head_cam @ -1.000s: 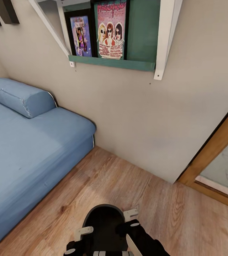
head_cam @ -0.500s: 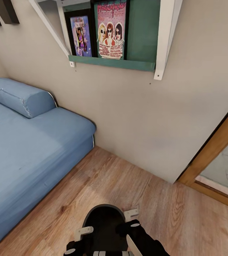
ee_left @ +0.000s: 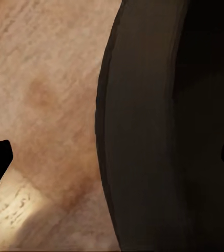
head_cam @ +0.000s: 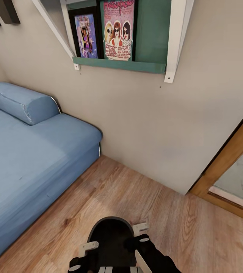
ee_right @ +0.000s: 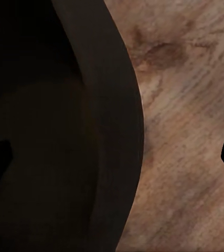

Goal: Place each of the two pumpkins and all three candles from the living room inside a cabinet in the living room (use any cabinet), then make sure every cabinet is closed, and position the cauldron so it is next to a table in the living room.

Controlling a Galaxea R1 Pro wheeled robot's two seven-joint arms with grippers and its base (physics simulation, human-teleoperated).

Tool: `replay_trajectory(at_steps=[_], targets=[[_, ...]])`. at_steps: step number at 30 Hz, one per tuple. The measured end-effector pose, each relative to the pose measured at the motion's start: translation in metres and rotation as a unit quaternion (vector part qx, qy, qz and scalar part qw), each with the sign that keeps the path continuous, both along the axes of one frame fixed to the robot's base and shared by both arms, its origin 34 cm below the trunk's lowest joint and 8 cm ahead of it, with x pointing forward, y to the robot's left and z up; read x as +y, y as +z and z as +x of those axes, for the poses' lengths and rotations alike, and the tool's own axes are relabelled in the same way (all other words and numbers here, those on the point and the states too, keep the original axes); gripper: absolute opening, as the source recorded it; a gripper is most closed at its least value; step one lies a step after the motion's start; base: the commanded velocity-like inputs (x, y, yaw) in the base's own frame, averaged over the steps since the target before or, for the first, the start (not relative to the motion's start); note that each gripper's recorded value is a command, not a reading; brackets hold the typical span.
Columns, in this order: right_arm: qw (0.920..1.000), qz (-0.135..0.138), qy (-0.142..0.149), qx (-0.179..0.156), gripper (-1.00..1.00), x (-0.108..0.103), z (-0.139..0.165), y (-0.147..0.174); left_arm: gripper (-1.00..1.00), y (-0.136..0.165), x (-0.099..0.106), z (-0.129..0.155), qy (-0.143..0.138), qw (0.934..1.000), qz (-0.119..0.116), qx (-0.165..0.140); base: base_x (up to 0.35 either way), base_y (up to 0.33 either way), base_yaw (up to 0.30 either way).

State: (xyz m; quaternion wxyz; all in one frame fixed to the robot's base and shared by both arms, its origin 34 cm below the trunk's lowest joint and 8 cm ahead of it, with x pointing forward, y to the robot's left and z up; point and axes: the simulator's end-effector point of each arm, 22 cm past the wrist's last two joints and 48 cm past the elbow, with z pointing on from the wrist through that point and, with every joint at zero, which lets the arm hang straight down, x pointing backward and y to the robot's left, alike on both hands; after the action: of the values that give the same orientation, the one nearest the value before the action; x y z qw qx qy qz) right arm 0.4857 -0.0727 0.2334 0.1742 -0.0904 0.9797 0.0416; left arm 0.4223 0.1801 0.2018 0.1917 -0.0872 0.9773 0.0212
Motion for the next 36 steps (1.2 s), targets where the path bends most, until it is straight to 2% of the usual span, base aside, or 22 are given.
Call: replay_trajectory(at_steps=[7, 36], targets=[[1.0, 0.0, 0.0, 0.0, 1.0, 0.0002, 0.0002, 0.0003, 1.0, 0.0007, 0.0073, -0.0008, 0.01, 0.9998, 0.015, 0.002, 0.0, 0.0, 0.0], [1.0, 0.001, 0.0, 0.001, 1.0, 0.0004, -0.0002, 0.0, 1.0, 0.0017, 0.0091, 0.0009, 0.011, 0.9998, 0.018, 0.0, 0.0, 0.0, 0.0]])
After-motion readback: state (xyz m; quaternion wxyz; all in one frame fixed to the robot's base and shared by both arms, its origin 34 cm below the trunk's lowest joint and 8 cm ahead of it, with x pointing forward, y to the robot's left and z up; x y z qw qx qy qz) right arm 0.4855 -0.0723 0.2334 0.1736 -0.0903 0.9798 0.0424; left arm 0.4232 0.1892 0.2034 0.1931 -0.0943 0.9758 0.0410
